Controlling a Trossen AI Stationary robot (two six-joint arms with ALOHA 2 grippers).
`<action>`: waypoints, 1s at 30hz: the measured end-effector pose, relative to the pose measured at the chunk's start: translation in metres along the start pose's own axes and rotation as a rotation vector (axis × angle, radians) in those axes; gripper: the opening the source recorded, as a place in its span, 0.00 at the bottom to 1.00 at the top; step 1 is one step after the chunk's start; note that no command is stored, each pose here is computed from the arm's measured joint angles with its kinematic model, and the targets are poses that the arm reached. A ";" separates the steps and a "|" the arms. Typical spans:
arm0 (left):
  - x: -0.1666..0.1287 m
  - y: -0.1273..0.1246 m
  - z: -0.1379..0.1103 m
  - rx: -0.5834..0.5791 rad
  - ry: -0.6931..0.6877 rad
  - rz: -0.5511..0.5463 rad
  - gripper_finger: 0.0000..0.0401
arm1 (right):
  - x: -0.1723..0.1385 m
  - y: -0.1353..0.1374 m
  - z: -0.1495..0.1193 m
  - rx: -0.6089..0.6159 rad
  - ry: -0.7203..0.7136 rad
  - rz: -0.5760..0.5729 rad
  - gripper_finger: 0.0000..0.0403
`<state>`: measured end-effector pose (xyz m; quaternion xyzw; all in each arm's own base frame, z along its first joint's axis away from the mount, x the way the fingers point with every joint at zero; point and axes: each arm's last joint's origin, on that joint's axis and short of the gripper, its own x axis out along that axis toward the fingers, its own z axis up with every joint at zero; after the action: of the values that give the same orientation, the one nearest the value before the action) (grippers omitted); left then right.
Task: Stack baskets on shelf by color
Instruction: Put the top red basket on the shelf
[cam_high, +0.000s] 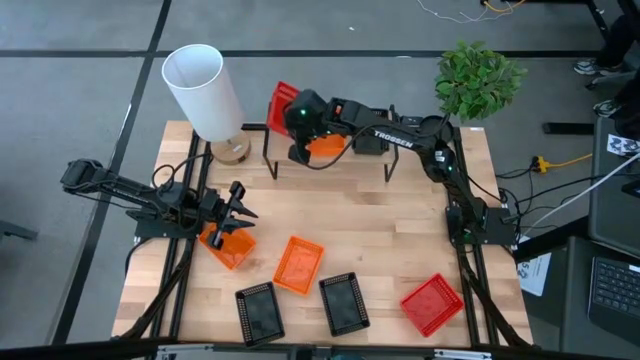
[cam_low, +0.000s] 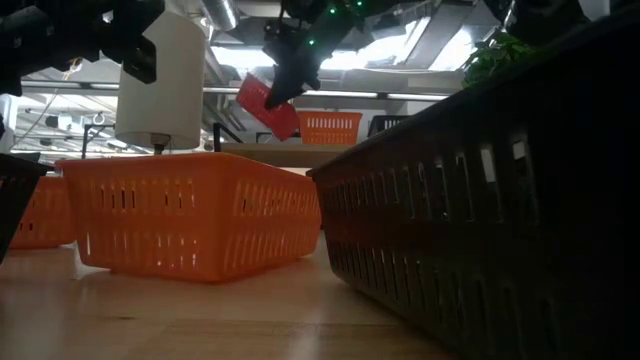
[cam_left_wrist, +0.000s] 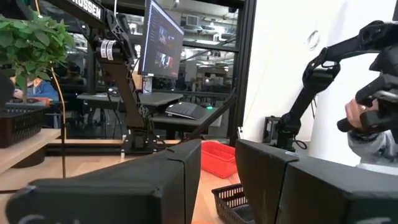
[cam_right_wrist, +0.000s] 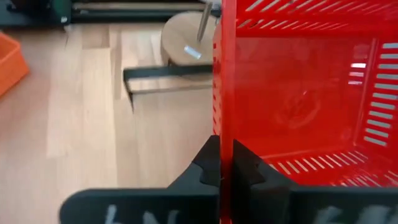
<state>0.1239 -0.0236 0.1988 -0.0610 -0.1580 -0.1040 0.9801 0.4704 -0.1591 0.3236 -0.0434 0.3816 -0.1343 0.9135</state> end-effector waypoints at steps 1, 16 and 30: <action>0.000 0.000 0.000 0.000 0.001 0.000 0.23 | 0.000 0.000 -0.001 0.009 0.013 0.003 0.00; 0.000 0.000 0.000 0.000 0.004 0.001 0.23 | 0.000 0.023 -0.003 -0.041 0.064 0.045 0.00; 0.000 0.000 0.000 0.000 0.003 0.001 0.23 | -0.001 0.029 -0.009 -0.026 0.128 0.081 0.00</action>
<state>0.1240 -0.0236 0.1985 -0.0607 -0.1563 -0.1036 0.9804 0.4698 -0.1305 0.3125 -0.0311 0.4425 -0.0947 0.8912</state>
